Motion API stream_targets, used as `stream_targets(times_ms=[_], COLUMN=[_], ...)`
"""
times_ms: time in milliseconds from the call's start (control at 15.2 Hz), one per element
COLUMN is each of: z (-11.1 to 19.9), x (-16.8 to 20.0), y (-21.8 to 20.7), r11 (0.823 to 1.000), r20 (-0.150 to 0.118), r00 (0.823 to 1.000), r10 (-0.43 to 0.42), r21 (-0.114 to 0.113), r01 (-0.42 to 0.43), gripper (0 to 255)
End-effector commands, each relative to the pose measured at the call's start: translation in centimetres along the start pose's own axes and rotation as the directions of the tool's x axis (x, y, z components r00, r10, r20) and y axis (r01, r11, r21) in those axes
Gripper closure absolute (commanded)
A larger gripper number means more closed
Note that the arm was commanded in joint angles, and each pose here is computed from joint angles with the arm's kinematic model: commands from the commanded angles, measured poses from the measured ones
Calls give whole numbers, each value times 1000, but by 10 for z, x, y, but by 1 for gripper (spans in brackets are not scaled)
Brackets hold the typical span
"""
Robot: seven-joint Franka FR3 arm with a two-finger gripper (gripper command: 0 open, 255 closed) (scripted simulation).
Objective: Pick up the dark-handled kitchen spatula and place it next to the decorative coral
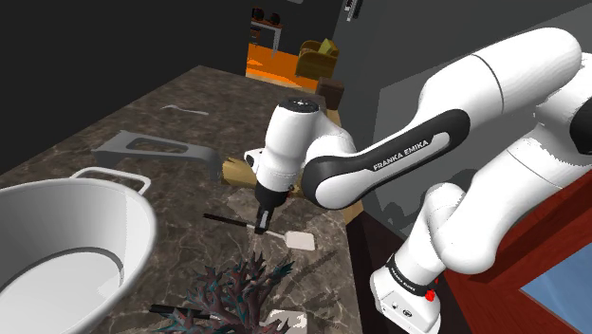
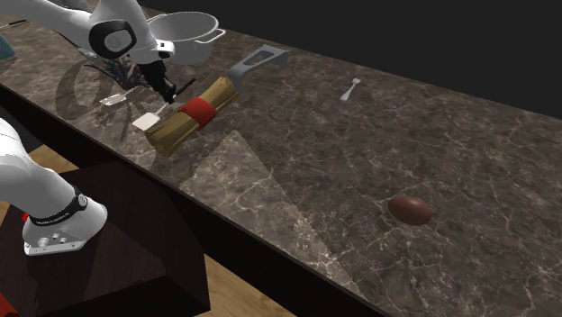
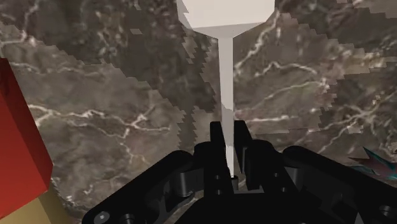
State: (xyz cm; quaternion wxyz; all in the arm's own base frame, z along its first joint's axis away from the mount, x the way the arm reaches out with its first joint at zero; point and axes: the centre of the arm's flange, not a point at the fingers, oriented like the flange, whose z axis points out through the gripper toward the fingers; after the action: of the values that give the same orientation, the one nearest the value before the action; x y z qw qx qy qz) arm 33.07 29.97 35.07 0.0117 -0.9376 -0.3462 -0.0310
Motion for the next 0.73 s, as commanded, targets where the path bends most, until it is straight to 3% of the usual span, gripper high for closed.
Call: stream_targets(times_ms=[0,66,132,462,660], z=[0,0,0,0,-39], x=[0,0,0,0,0], y=[0,0,0,0,0], r11=[1000,1000,1000,1000,1000], r20=[0,0,0,0,0], r00=[1000,1000,1000,1000,1000], r10=[0,0,0,0,0], r21=[0,0,0,0,0], r01=[0,0,0,0,0], gripper=[255,255,0,0,0])
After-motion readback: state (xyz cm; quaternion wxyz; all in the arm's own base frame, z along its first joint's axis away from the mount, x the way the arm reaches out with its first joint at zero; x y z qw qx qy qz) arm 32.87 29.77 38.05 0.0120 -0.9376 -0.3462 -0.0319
